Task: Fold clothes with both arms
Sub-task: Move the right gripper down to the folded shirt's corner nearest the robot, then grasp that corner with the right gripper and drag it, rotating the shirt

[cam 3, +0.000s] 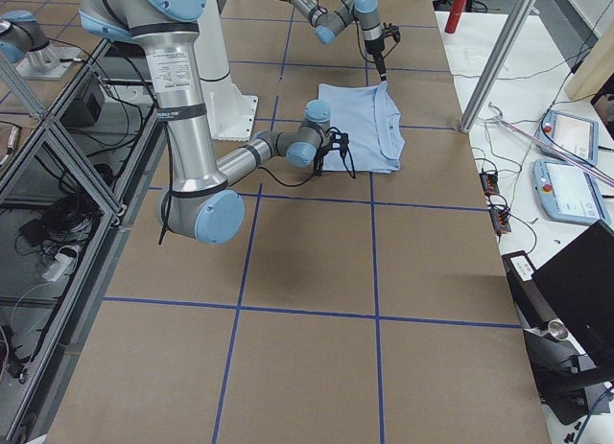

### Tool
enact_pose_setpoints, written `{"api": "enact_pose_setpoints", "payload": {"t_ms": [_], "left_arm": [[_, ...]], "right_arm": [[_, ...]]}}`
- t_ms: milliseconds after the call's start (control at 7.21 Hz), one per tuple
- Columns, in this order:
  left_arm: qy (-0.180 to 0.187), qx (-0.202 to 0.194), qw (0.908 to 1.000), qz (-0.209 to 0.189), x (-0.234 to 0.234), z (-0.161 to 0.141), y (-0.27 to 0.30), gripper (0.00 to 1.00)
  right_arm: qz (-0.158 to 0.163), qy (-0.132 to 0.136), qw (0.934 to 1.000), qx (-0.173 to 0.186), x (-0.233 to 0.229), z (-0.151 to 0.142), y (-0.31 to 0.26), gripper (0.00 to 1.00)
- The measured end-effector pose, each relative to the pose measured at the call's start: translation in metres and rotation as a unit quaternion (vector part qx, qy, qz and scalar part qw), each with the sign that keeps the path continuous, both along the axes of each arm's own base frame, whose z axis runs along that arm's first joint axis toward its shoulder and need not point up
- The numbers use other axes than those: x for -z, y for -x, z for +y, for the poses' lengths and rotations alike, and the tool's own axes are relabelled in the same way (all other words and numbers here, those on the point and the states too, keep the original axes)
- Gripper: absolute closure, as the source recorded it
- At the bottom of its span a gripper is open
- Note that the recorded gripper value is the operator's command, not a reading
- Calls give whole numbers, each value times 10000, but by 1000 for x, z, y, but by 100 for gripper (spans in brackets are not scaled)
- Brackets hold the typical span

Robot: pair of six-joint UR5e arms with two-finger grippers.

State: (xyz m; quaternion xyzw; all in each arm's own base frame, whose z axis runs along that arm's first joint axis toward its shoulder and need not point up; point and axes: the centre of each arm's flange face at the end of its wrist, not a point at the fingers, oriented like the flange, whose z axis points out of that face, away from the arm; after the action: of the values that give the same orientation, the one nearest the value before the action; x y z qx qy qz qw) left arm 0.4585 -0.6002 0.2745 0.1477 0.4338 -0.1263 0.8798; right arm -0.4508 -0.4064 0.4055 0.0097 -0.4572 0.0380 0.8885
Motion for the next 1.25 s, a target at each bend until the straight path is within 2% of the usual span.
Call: {"api": "enact_pose_setpoints", "payload": {"t_ms": [416,554,693,970,1248], "left_arm": [[4,-1,10000,3,0,0,0,1],[7,3,10000,11,0,1,-1,1],[8,16,10000,27,1,1,-1,1],[5,48,10000,62,5,3,1,1],[-12,73,9999,133,12,6,2,1]], "right_arm": [[-49,-48,10000,23,4,0,-5,100],[-71,-37,10000,43,4,6,-13,100],[-93,0,9999,131,0,23,-28,100],[-119,43,9988,464,-4,89,-72,100],[-44,147,9943,1059,-5,167,-98,100]]}}
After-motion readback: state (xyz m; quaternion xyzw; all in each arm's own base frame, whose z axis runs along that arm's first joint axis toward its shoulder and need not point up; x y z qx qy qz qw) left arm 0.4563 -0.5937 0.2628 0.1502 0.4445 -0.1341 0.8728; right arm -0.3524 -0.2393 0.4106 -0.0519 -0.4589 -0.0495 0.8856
